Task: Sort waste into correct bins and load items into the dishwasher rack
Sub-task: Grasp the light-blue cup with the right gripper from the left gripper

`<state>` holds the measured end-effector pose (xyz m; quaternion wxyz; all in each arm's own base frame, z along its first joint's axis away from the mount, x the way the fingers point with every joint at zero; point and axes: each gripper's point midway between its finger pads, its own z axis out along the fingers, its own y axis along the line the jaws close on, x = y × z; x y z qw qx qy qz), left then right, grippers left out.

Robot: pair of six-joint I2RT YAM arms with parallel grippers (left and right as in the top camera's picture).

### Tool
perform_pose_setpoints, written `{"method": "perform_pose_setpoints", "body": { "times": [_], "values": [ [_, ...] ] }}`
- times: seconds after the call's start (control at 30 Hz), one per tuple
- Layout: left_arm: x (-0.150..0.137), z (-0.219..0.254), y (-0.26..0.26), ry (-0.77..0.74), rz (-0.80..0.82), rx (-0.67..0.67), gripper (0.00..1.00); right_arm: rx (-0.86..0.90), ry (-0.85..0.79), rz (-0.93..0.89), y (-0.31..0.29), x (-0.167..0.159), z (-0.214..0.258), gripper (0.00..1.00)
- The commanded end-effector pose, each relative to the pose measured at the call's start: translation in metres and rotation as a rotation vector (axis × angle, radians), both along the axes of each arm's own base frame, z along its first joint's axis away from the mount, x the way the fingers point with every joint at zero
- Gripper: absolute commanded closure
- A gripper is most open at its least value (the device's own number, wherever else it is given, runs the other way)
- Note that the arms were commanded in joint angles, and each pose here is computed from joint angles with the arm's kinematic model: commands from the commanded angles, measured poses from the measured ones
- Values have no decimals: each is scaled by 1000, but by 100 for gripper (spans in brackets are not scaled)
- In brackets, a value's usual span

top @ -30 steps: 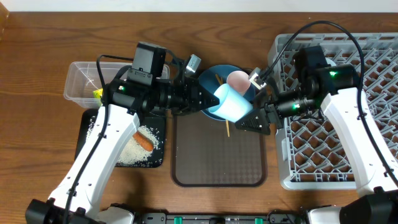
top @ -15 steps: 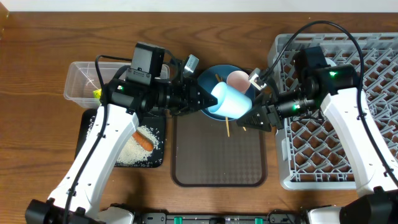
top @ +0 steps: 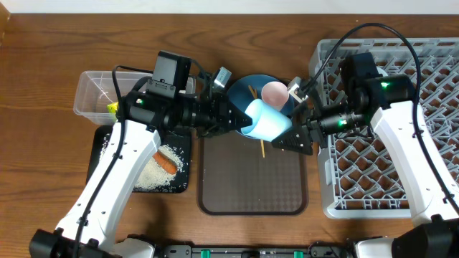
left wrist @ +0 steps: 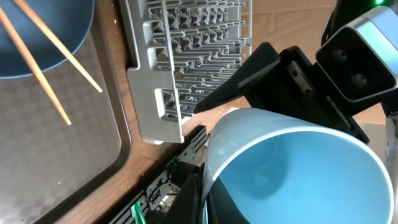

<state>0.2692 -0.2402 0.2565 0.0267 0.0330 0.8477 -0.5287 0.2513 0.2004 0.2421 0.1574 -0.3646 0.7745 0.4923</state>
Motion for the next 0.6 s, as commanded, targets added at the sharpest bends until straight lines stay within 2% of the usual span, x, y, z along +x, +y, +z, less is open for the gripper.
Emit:
{"method": "perform_pose_setpoints", "body": {
  "times": [0.0,0.23,0.43,0.5,0.57],
  "values": [
    [-7,-2,-3,26,-32,-22,94,36,-33,13,1,-1,7,18],
    [-7,-5,-2,35,-28,-12,94,66,-55,27,3,-1,11,28],
    [-8,-6,-1,41,-28,-10,94,114,-86,49,6,-3,18,30],
    [-8,-6,-1,41,-28,-10,94,114,-87,49,6,-3,18,38],
    [-8,-6,-1,37,-29,-10,94,114,-87,49,6,-3,18,54]
  ]
}}
